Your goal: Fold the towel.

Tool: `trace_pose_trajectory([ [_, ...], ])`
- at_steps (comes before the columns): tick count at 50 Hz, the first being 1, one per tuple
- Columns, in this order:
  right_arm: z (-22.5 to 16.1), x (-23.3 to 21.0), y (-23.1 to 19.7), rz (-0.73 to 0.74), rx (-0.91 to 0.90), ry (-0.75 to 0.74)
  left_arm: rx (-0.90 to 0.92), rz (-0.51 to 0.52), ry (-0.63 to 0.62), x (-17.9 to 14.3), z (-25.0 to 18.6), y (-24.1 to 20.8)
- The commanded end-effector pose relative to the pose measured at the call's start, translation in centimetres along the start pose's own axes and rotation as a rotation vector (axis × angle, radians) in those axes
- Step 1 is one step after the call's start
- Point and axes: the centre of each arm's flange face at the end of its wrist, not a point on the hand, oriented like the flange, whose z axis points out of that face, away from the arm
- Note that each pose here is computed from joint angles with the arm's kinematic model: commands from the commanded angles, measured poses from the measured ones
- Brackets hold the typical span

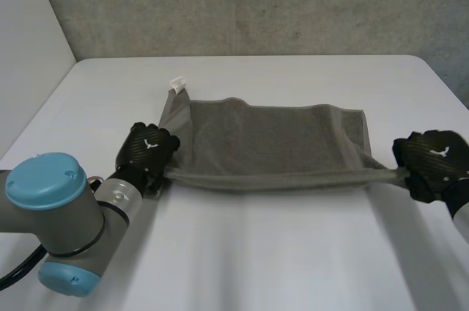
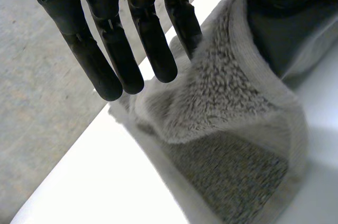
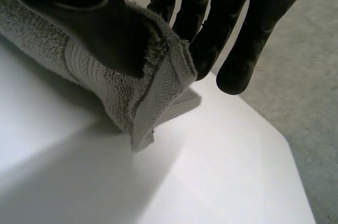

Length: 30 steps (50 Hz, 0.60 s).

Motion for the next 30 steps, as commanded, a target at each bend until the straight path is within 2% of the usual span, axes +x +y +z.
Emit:
trace_pose_trajectory([
  [1,0.0,2.2,-0.3,0.076,0.031,0.034,-0.024,0.001,-0.083,-1.6,0.8,0.4],
  [8,0.0,3.5,-0.1,0.102,0.027,0.042,-0.038,-0.005,-0.130,-3.4,1.6,1.2],
  [15,0.1,3.9,0.0,0.107,0.020,0.047,-0.055,-0.008,-0.137,-3.7,1.7,1.6],
  [30,0.5,5.0,-0.1,0.120,-0.002,0.065,-0.150,-0.021,-0.049,-2.4,-0.5,2.0],
])
